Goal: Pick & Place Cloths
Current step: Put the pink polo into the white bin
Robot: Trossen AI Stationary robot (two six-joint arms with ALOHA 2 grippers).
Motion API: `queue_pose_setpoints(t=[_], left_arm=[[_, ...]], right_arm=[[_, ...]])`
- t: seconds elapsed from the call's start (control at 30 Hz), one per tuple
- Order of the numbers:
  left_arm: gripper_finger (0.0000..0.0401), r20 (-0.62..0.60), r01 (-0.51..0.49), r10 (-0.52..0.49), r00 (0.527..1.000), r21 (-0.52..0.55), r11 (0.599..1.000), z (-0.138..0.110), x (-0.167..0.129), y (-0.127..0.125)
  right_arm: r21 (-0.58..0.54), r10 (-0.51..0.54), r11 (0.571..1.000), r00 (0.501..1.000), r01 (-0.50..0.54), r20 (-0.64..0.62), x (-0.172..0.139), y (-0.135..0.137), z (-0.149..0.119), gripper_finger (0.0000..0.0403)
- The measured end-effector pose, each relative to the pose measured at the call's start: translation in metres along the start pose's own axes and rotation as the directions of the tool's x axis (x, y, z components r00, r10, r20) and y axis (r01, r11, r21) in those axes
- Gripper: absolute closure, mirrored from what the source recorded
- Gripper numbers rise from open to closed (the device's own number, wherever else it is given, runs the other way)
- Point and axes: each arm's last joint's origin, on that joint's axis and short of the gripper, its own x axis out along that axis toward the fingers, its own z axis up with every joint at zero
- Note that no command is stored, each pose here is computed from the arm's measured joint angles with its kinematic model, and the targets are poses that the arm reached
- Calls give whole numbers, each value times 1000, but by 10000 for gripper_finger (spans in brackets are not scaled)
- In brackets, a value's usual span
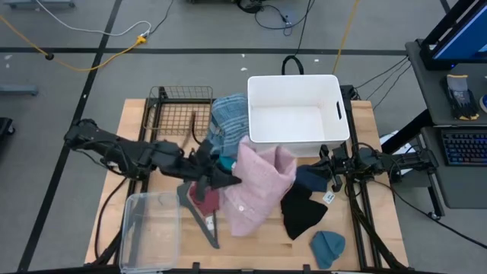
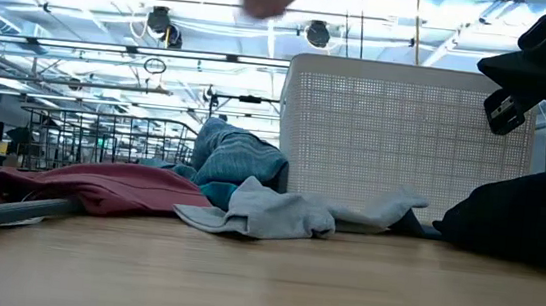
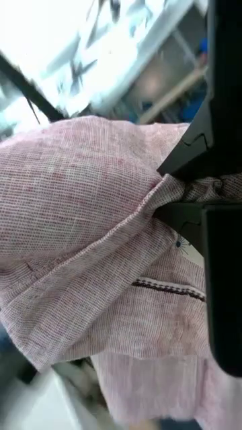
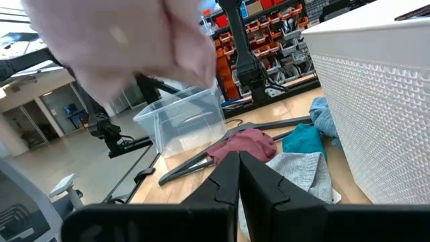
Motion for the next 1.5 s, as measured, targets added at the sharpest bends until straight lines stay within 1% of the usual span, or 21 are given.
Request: queue_pose_setpoints(t=[0.07,0.13,0.23,0.33,0.4,0.53,0.57,0.6,0.67,0.77,0.97,1.03,1.07,1.13,1.2,1.27,1.3,1.37,1.4,1.43,1.5], left_arm=[[382,45,93,-97,994,81,992,7,0,-6],[382,70,175,-192,979,195,965,13,-1,-11],[382,85,264,-313,946,361,895,18,-4,-19],[382,97,333,-425,900,477,813,23,-7,-26],[382,102,368,-492,864,539,758,26,-9,-30],[382,98,415,-615,783,654,632,27,-9,-35],[382,97,422,-635,766,670,611,27,-9,-36],[382,100,427,-649,754,677,600,27,-9,-36],[382,105,433,-662,742,679,593,27,-8,-36],[382,104,439,-660,744,669,600,27,-8,-36],[382,107,440,-662,742,667,601,27,-8,-36],[382,115,435,-656,746,661,611,27,-8,-36],[382,126,428,-648,751,653,624,27,-8,-36],[382,169,392,-608,775,626,674,29,-7,-35],[382,220,325,-528,821,580,747,29,-4,-31],[382,271,229,-409,871,513,827,30,-1,-24],[382,303,172,-338,891,463,870,30,0,-20],[382,364,68,-199,910,341,937,32,3,-12],[382,386,27,-142,912,287,958,33,3,-8],[382,402,-6,-97,910,247,969,34,4,-4],[382,433,-70,-16,901,182,981,37,4,3]], right_arm=[[0,-1,1000,1000,1,0,0,0,0,399],[0,-1,1000,1000,1,1,0,0,0,399],[0,-2,1000,1000,2,0,0,0,0,399],[0,-2,1000,1000,2,0,0,0,0,399],[0,-1,1000,1000,1,0,0,0,0,399],[0,-2,1000,1000,2,0,0,0,0,399],[0,-2,1000,1000,2,0,0,0,0,399],[0,-2,1000,1000,2,0,0,0,0,399],[0,-2,1000,1000,2,0,0,0,0,399],[0,-3,1000,1000,3,0,0,0,0,399],[-4,-3,1000,1000,3,0,0,0,0,399],[-4,-3,1000,1000,3,1,0,0,0,399],[-4,-3,1000,1000,3,0,0,0,0,399],[-4,-3,1000,1000,3,0,0,0,0,399],[-3,-3,1000,1000,3,1,0,0,0,399],[-2,-3,1000,1000,3,1,0,0,0,399],[-2,-3,1000,1000,3,0,0,0,0,399],[0,-3,1000,1000,3,1,0,0,0,399],[0,-3,1000,1000,3,0,0,0,0,399],[0,-3,1000,1000,3,1,0,0,0,399],[0,-3,1000,1000,3,1,0,0,0,399]])
